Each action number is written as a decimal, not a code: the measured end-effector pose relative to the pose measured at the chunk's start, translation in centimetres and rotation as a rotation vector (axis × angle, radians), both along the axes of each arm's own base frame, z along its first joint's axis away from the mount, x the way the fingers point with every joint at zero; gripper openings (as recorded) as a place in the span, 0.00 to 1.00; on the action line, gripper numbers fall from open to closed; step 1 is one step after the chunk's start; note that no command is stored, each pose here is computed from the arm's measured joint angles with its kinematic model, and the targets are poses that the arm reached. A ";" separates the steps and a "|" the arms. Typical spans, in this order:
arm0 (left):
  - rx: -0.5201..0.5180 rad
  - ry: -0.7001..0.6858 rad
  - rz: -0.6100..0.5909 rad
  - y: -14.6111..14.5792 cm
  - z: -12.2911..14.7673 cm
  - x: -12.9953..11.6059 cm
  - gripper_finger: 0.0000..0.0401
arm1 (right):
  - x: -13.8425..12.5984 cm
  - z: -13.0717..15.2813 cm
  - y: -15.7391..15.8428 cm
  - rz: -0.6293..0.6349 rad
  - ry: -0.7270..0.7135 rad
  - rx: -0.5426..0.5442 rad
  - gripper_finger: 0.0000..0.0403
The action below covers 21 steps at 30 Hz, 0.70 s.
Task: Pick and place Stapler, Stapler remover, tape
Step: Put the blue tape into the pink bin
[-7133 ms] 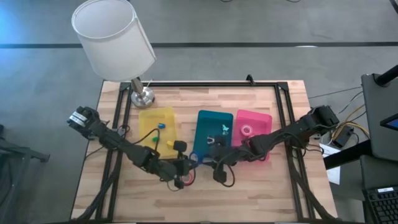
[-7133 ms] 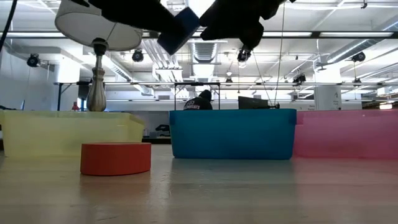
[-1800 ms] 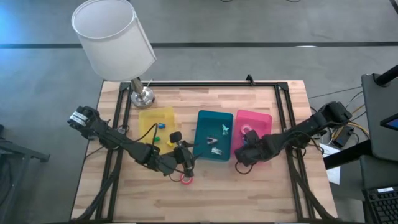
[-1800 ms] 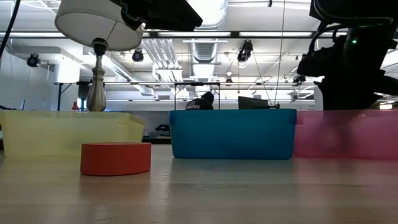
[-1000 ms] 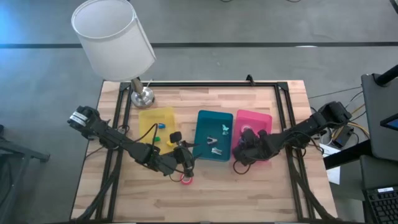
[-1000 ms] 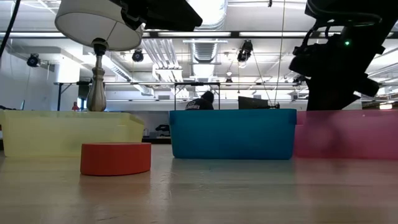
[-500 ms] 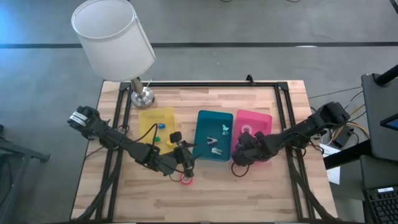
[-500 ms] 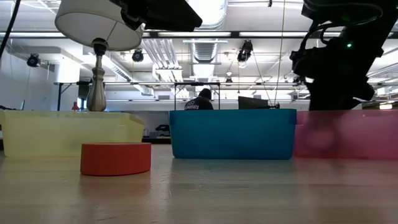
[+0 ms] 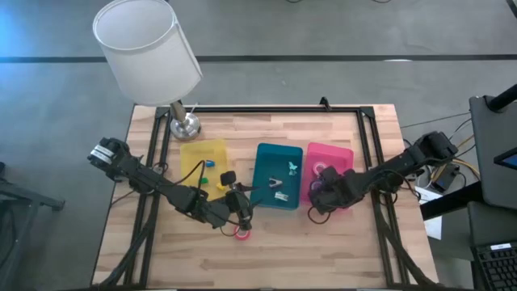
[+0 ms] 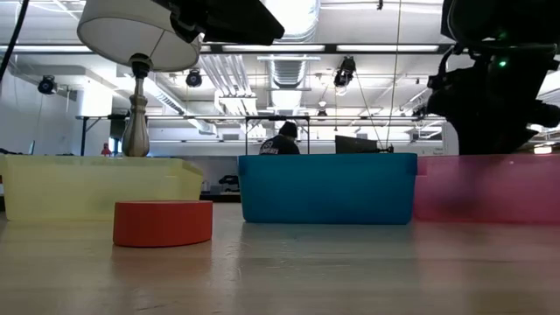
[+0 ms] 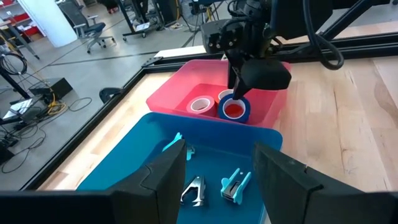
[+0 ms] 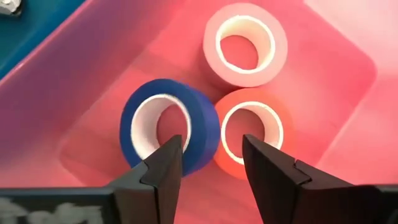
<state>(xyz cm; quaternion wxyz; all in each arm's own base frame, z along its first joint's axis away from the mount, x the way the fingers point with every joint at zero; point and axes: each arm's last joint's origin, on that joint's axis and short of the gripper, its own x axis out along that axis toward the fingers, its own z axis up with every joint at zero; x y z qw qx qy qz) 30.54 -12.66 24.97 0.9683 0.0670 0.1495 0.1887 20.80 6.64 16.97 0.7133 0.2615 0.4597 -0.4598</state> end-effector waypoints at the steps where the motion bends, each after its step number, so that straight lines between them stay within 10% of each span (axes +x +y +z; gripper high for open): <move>1: -0.001 -0.001 0.000 0.0 0.0 0.0 0.46 | 0.0 0.0 0.0 0.004 -0.002 0.000 0.40; 21: -0.068 0.046 -0.139 -0.4 -0.4 0.0 0.46 | 1.6 0.1 0.5 0.049 -0.038 -0.005 0.30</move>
